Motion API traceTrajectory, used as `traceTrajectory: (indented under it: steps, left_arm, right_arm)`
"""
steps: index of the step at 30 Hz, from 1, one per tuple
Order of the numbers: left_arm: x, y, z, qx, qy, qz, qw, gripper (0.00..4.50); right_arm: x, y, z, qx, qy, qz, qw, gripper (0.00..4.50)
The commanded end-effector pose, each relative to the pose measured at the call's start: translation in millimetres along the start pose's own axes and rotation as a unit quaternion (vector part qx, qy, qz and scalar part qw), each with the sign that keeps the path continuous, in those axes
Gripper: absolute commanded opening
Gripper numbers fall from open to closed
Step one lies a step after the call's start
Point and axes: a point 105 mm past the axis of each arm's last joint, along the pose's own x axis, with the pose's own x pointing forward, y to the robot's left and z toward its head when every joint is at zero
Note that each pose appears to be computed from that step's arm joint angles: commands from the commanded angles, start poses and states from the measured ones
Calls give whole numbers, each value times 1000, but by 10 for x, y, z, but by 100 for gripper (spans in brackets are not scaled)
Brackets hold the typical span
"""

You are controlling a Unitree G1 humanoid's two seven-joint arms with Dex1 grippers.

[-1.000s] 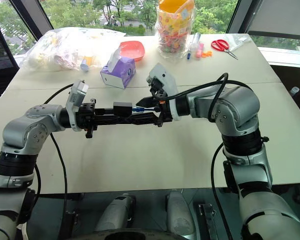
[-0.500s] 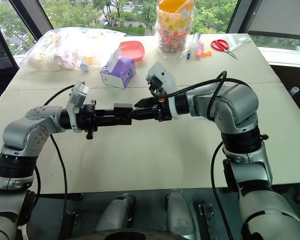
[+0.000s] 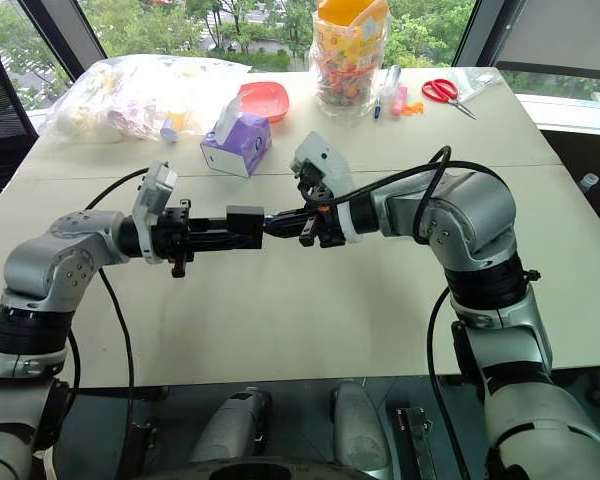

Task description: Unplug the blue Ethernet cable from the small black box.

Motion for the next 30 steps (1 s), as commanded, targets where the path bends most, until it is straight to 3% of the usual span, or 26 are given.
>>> traceTrajectory:
  steps: [1,3,5,18,30]
  left_arm:
    - [-12,-28,130,20,-14,-8,1000,51]
    - [-13,-27,128,21,-13,-8,1000,51]
    - [-10,-28,125,21,-12,-9,1000,51]
    - [-2,-44,110,22,-9,-13,1000,51]
    - [2,-46,133,27,-13,-12,999,51]
  right_arm:
    - [-23,125,107,-42,-20,24,999,53]
    - [-38,78,113,-44,-16,7,999,126]
    - [-63,44,123,-45,-10,-4,999,227]
    - [-263,19,270,-28,-33,-1,999,227]
    - [-126,-54,118,-16,-12,-4,1000,227]
